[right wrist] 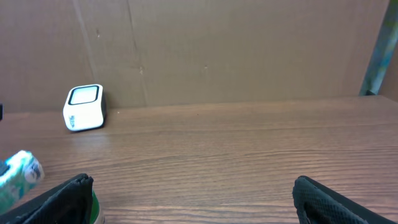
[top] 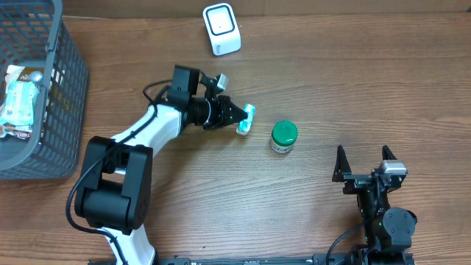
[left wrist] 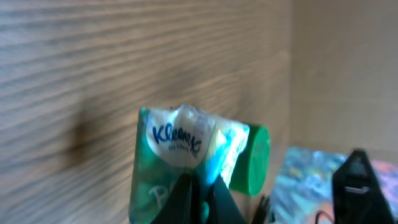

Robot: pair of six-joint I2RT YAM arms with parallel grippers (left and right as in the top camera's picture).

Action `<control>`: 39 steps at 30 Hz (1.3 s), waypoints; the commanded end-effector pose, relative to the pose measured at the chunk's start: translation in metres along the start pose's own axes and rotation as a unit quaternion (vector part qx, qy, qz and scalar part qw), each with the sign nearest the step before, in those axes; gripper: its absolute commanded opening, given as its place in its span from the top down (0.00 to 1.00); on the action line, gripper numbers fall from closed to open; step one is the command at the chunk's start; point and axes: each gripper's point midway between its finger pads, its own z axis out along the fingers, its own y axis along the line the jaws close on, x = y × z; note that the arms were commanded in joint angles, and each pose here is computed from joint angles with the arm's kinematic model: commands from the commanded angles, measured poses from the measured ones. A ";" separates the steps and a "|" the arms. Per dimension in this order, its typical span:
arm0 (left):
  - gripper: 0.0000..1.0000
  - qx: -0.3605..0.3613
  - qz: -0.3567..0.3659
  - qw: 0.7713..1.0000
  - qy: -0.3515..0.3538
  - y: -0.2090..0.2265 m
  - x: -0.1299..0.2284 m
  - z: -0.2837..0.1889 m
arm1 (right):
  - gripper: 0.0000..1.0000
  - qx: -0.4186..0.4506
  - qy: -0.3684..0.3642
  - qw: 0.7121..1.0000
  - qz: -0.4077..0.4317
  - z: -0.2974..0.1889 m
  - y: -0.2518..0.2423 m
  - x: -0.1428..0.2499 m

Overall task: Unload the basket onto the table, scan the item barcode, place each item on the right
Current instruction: 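Push the Kleenex pack upright next to the bottle and release it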

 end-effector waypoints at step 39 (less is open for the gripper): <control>0.95 -0.036 -0.128 0.991 -0.002 0.011 0.052 0.052 | 0.00 0.006 -0.002 1.000 0.002 0.000 -0.003 0.002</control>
